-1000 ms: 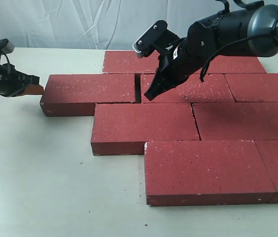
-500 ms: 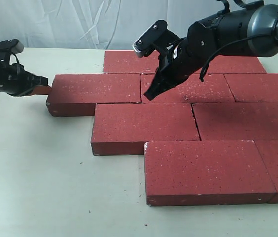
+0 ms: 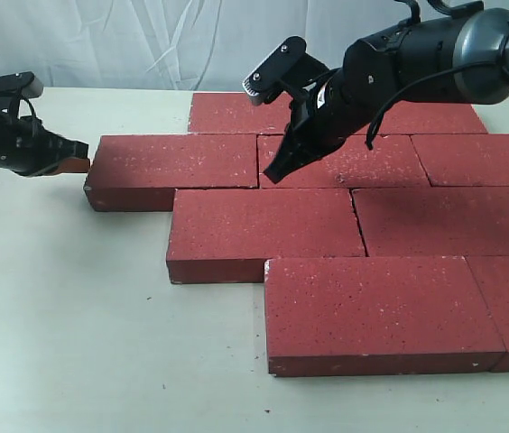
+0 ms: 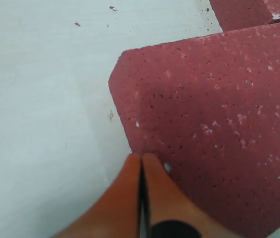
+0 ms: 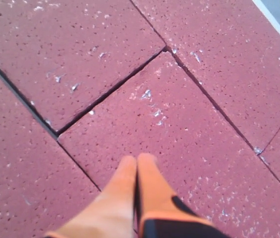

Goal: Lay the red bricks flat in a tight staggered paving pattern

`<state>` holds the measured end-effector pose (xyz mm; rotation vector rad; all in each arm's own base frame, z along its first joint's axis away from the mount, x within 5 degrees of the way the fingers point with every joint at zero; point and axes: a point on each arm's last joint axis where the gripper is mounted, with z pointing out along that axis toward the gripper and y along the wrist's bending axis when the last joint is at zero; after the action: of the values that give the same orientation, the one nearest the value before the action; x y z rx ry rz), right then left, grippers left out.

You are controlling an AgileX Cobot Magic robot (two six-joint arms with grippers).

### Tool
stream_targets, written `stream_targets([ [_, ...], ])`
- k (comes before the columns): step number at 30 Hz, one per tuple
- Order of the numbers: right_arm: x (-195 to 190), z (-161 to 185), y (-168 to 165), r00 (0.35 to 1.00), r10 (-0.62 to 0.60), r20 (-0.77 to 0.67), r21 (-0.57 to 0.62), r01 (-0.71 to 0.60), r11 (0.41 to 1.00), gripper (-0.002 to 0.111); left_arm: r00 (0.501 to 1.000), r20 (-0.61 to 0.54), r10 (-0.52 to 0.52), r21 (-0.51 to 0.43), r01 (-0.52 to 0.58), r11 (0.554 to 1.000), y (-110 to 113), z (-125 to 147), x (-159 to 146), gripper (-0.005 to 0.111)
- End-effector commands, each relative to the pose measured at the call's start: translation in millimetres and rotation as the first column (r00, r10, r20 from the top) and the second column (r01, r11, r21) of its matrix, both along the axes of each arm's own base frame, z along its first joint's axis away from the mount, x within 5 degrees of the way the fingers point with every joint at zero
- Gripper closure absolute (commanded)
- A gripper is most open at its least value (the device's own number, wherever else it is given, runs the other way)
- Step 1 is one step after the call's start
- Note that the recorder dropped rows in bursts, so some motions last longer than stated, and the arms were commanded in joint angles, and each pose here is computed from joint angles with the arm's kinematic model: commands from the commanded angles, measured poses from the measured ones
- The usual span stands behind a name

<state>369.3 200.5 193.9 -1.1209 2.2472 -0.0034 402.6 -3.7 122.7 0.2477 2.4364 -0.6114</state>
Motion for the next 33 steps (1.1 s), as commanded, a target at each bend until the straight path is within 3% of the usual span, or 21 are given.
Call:
stream_targets([
  [1,0.5,3.4,-2.3,1.0,0.0,0.015,0.004,0.0,1.0,0.109,1.0,-0.001,-0.001,0.01,0.001,1.0,-0.8,-1.5,-0.6,0.107],
  [16,-0.3,8.0,-2.7,1.0,0.0,0.025,0.009,0.0,1.0,0.109,0.998,0.05,-0.024,0.081,0.02,0.996,12.9,19.3,-3.9,0.107],
  [21,-3.8,17.9,-2.0,1.0,-0.015,0.024,0.043,0.014,0.999,0.109,0.998,0.063,-0.017,0.057,0.014,0.998,21.0,29.9,-6.5,0.107],
  [27,-6.7,27.5,-4.1,0.999,-0.01,0.037,0.038,0.009,0.999,0.109,0.996,0.081,-0.04,-0.004,0.041,0.999,16.0,44.2,-9.9,0.107],
  [33,-8.2,29.5,-8.6,0.999,0.021,0.044,-0.035,-0.02,0.999,0.109,0.996,0.081,-0.04,-0.036,0.043,0.998,13.9,46.3,-10.2,0.107],
])
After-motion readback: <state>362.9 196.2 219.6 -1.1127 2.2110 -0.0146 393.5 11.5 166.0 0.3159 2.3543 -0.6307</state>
